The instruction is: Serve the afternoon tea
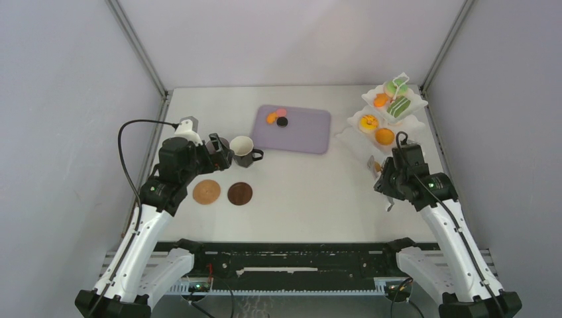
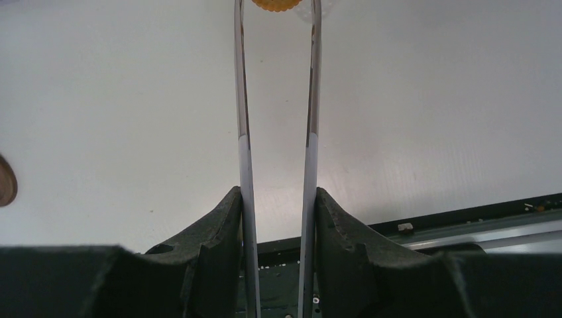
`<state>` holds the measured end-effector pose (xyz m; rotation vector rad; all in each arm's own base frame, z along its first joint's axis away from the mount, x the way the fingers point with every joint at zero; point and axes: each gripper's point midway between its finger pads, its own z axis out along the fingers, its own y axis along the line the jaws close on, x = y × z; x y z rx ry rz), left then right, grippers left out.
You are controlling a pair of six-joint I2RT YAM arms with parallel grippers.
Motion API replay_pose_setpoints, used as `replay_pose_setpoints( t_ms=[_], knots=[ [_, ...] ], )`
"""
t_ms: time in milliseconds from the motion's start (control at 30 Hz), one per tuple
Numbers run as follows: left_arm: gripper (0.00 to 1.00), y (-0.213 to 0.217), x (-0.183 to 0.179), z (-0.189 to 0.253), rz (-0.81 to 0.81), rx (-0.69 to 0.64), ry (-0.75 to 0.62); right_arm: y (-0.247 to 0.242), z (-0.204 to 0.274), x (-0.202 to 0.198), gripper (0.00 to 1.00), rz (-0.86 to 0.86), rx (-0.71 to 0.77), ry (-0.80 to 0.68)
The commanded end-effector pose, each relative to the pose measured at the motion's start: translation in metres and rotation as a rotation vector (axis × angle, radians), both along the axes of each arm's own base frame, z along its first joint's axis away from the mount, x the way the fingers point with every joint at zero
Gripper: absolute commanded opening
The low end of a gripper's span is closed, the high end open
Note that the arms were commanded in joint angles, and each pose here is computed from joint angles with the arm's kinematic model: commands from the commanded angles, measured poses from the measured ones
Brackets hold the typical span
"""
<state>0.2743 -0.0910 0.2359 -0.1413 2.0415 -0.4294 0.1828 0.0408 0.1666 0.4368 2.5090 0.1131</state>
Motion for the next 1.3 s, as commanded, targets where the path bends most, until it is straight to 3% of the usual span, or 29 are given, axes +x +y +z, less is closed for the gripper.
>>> replay_pose_setpoints(
  t_ms=[0, 1267],
  knots=[
    [1.00, -0.001, 0.005, 0.027, -0.004, -0.023, -0.083, -0.012, 0.009, 0.014, 0.29, -0.034, 0.010, -0.051],
    [1.00, 0.013, 0.007, 0.029, 0.048, 0.034, -0.089, -0.083, -0.009, 0.103, 0.30, -0.281, 0.097, -0.230]
  ],
)
